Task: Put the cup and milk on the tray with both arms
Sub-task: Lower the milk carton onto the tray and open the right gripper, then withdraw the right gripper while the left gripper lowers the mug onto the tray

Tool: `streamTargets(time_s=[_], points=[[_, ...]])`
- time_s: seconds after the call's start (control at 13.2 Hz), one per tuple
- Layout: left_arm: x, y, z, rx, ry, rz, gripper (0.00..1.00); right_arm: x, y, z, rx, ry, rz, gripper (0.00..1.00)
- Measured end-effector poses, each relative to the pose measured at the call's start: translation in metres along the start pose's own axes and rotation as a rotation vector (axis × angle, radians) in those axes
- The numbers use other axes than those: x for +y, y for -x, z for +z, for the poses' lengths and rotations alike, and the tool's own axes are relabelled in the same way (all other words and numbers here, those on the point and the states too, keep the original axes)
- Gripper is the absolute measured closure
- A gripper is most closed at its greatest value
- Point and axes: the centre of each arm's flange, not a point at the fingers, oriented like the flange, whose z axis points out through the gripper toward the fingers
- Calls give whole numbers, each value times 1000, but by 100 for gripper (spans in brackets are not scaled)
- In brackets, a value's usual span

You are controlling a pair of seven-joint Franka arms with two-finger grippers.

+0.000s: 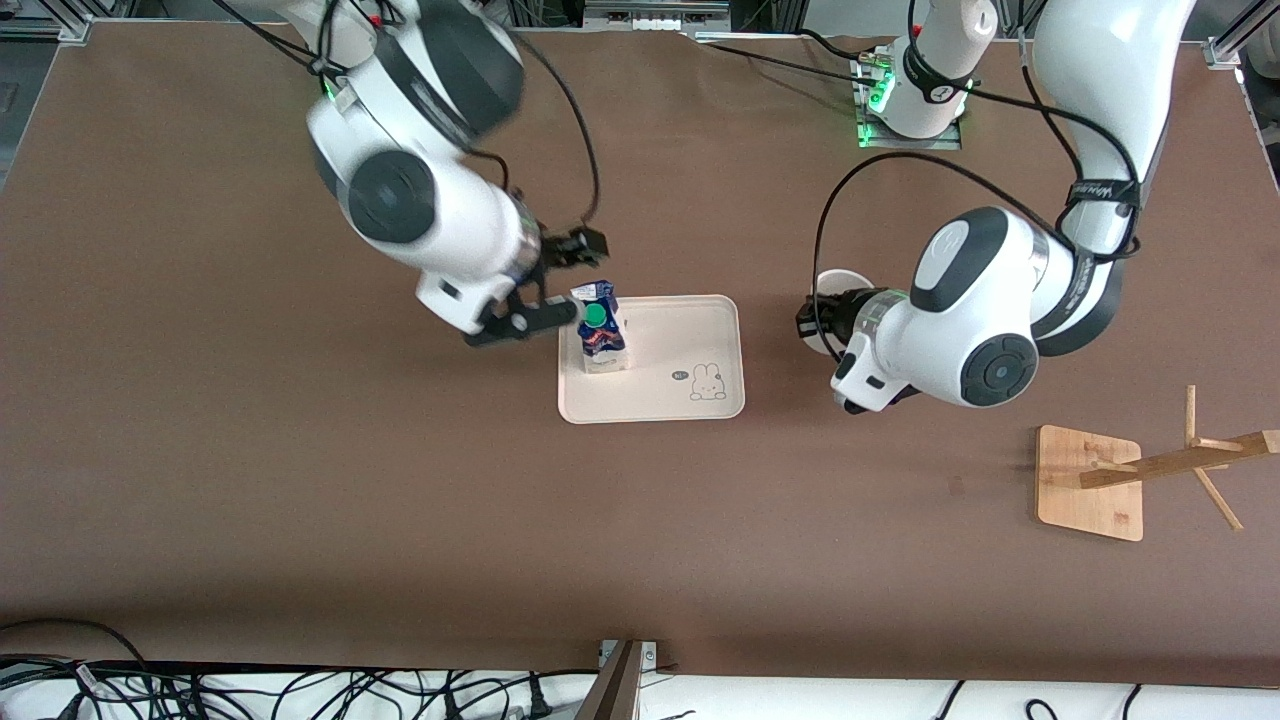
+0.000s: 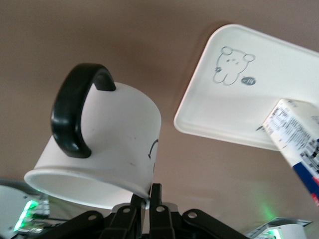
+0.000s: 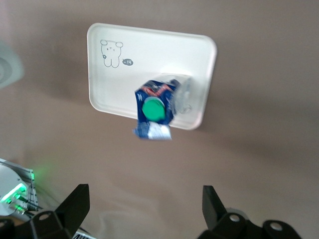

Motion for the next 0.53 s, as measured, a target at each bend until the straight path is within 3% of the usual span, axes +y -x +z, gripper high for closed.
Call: streamTargets(time_s=[0.23, 0.53], points=[[32, -5, 29, -1, 54, 21, 93, 85, 28, -98, 91, 75, 135, 0], [89, 12, 75, 41, 79, 39, 93, 218, 13, -130, 122, 143, 165, 0]])
